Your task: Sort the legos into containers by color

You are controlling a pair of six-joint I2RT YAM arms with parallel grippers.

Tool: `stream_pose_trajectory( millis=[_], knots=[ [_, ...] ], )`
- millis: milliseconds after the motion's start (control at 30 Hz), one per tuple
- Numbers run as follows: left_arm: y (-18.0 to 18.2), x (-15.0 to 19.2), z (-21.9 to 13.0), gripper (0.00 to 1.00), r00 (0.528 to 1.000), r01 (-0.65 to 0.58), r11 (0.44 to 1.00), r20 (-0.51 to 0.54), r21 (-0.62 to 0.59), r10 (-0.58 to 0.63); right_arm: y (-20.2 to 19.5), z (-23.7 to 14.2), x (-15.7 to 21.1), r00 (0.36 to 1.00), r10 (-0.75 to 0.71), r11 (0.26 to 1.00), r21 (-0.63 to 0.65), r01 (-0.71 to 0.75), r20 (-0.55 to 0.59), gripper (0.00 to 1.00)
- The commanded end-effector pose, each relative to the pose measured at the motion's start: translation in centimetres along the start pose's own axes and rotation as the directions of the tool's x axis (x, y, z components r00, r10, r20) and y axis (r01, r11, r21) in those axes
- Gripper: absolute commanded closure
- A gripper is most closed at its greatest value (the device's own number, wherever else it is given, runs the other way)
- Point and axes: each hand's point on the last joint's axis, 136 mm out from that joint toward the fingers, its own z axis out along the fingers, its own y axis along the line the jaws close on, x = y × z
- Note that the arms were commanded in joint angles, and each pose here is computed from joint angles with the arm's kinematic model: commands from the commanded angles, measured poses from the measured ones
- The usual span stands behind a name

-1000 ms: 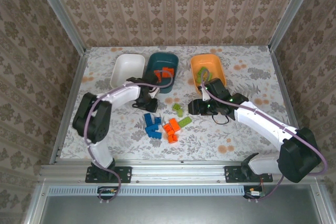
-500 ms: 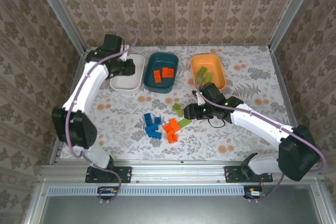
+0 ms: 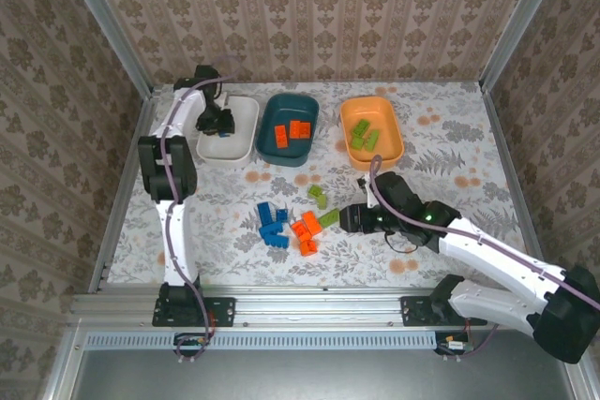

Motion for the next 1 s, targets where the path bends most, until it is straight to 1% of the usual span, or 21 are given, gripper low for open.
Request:
stream_pose_trajectory(
  millis=[0,100,300,367,467,567,667,733,867,933,967],
  knots=[
    [-0.1,-0.4,0.1,0.76,0.999,-0.037,0.999,-0.017,-0.008,0.037,-1.0,-0.4,0.5,1.000,0.022,0.999,0.045,-0.022,0.003,0.44],
    [0.1,-0.4,0.8,0.63,0.999,-0.037,0.999,-0.027,-0.011,0.036,-1.3,-0.6,0.9,1.000,0.026,0.998,0.056,-0.026,-0.003,0.44],
    [-0.6,-0.7,-0.4,0.48,0.999,-0.037,0.999,-0.002,0.011,0.037,-1.6,-0.9,1.0,0.999,0.043,0.997,0.058,-0.044,0.013,0.44],
    [-0.8,-0.7,-0.9,0.47,0.999,-0.040,0.999,0.007,0.016,0.040,-1.4,-1.0,0.9,0.999,0.045,0.998,0.051,-0.046,0.020,0.44],
    [-1.5,-0.5,-2.9,0.46,0.999,-0.042,0.999,0.032,0.027,0.042,-1.2,-1.1,0.7,0.998,0.048,0.998,0.044,-0.049,0.026,0.44],
    [-3.1,0.1,-6.3,0.44,0.994,-0.068,0.997,0.085,0.034,0.065,-1.0,-0.9,0.6,0.999,0.046,0.998,0.038,-0.046,0.026,0.44],
    [-5.5,2.8,-10.1,0.38,0.986,-0.120,0.992,0.120,0.027,0.116,-0.9,-0.3,0.5,0.999,0.040,0.999,0.035,-0.040,0.013,0.44],
    [-7.3,5.9,-11.9,0.33,0.982,-0.145,0.989,0.130,0.034,0.139,-0.7,0.2,0.4,0.999,0.031,0.999,0.036,-0.031,-0.007,0.44],
    [-9.4,12.9,-13.4,0.27,0.982,-0.165,0.985,0.105,0.051,0.159,-0.4,1.4,0.4,0.999,0.011,0.999,0.040,-0.009,-0.049,0.44],
    [-10.7,16.6,-13.8,0.25,0.984,-0.163,0.983,0.084,0.085,0.156,-0.1,1.9,0.5,0.998,0.003,0.999,0.032,-0.001,-0.067,0.44],
    [-11.0,17.9,-14.1,0.24,0.986,-0.152,0.984,0.085,0.093,0.144,0.0,2.1,0.5,0.997,0.001,1.000,0.027,0.001,-0.072,0.44]
  ],
)
